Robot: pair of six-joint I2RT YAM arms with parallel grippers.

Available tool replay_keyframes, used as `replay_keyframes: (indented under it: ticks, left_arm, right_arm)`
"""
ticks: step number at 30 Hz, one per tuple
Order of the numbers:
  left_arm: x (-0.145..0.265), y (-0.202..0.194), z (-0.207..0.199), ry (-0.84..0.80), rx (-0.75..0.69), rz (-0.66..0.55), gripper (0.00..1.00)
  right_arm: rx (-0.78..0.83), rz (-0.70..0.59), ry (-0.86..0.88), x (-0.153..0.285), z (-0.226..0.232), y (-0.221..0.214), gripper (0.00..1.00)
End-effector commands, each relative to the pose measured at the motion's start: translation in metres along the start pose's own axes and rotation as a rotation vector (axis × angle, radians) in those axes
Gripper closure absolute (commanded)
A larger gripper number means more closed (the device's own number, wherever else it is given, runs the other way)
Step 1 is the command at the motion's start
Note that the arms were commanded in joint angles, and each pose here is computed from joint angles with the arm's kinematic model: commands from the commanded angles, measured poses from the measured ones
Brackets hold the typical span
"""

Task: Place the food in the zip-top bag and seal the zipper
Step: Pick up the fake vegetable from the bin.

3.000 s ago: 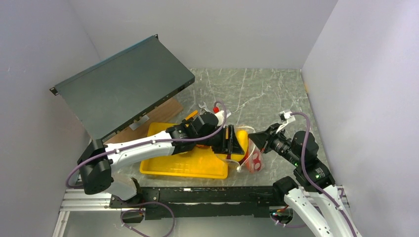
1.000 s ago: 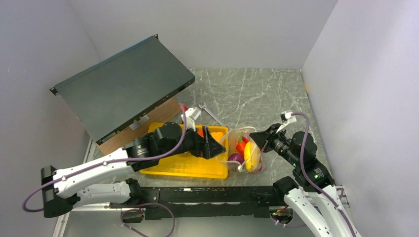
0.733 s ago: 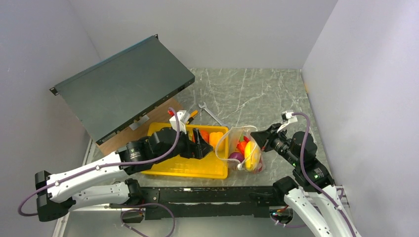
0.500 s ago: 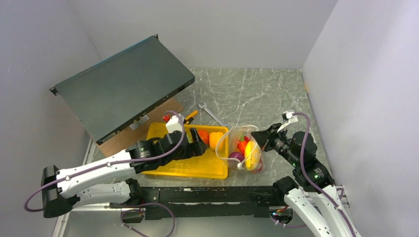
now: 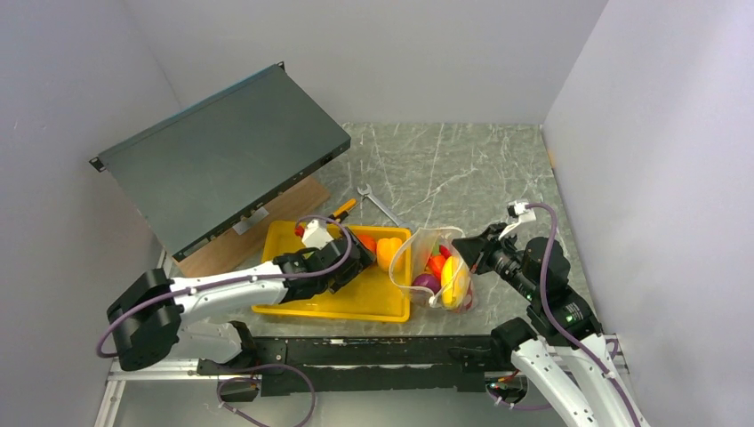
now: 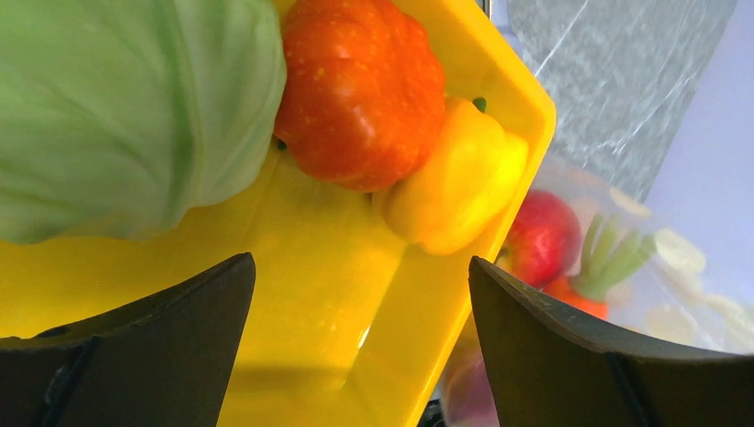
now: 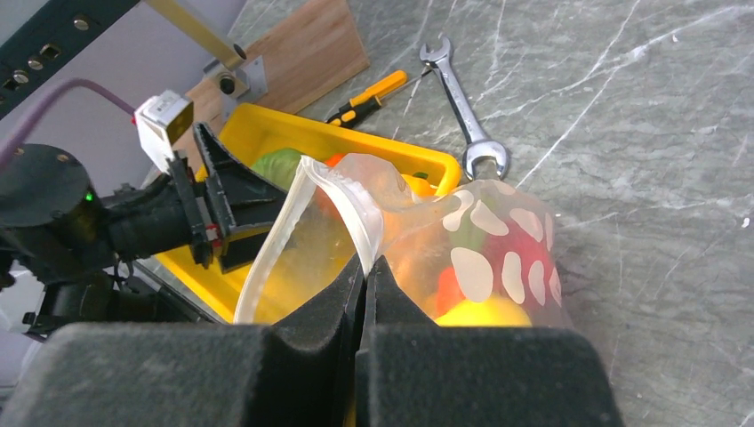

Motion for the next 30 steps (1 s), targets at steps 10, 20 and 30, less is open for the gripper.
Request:
replay_keyframes:
  ticks: [10, 20, 30]
  left_arm:
    - [-0.038, -0.001, 0.004, 0.026, 0.540, -0.131, 0.15]
    - [-0.057, 0.002, 0.000, 0.019, 0.583, -0.240, 0.19]
    - [-0.065, 0.006, 0.003, 0.054, 0.550, -0.360, 0.32]
  right_arm:
    - [0.021, -0.068, 0.019, 0.008, 0.006, 0.010, 1.00]
    - [0.024, -0.067, 0.019, 0.009, 0.005, 0.009, 1.00]
    - [0.022, -0.061, 0.020, 0.009, 0.005, 0.007, 1.00]
Point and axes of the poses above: each gripper's point midway between its finger pads, its own x axis back along the fingers, its own z axis along the line the jaws close on, y = z × x, the point moved 10 cm from there along x, back along the fingers, and after that the axes turned 7 degrees about -x, right-handed, at the moved point
